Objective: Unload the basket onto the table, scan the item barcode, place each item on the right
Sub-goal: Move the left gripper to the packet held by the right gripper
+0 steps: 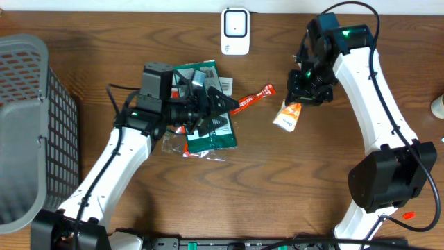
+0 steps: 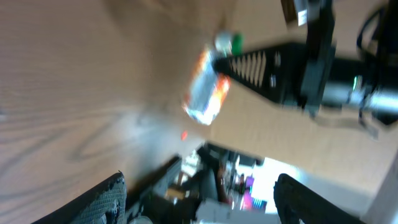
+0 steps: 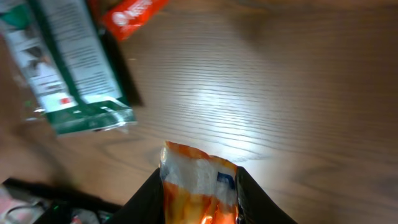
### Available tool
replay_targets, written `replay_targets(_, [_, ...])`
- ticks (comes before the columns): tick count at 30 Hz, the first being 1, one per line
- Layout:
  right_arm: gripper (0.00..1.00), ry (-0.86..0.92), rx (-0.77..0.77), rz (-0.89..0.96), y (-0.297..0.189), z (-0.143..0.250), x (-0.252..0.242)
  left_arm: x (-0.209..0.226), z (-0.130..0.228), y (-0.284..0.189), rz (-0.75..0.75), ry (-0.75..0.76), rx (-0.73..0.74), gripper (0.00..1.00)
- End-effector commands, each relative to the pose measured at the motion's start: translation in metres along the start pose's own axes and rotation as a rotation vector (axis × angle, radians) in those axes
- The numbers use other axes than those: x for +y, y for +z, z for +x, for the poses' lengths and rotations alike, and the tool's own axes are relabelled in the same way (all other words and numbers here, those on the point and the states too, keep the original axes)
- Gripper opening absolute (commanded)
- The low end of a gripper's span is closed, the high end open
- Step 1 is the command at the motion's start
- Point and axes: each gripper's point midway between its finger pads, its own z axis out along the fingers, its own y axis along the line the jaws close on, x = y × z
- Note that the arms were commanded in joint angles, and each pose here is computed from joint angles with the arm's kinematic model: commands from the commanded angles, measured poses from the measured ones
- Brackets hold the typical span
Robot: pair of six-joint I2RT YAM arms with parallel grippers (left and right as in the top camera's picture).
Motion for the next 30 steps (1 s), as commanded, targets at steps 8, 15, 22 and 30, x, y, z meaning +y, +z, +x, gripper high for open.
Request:
replay_targets(8, [0.09, -0.092, 0.014, -0.171, -0.006, 0.001, 0.031, -0.029, 0.056, 0.033, 0.182, 0.186, 0.3, 0.75])
replay_targets(15, [0.08, -0.161, 0.037, -0.323, -0.019, 0.009, 0.051, -0.017, 0.061, 0.041, 0.224, 0.244, 0.358, 0.71])
replay_targets(22, [0.08, -0.194, 0.079, -0.346, -0.023, 0.021, 0.052, -0.016, 0.06, 0.042, 0.234, 0.309, 0.347, 0.71])
replay_targets(30, [0.07, -0.217, 0.138, -0.378, -0.027, 0.038, 0.054, -0.018, 0.053, 0.044, 0.231, 0.367, 0.315, 0.71])
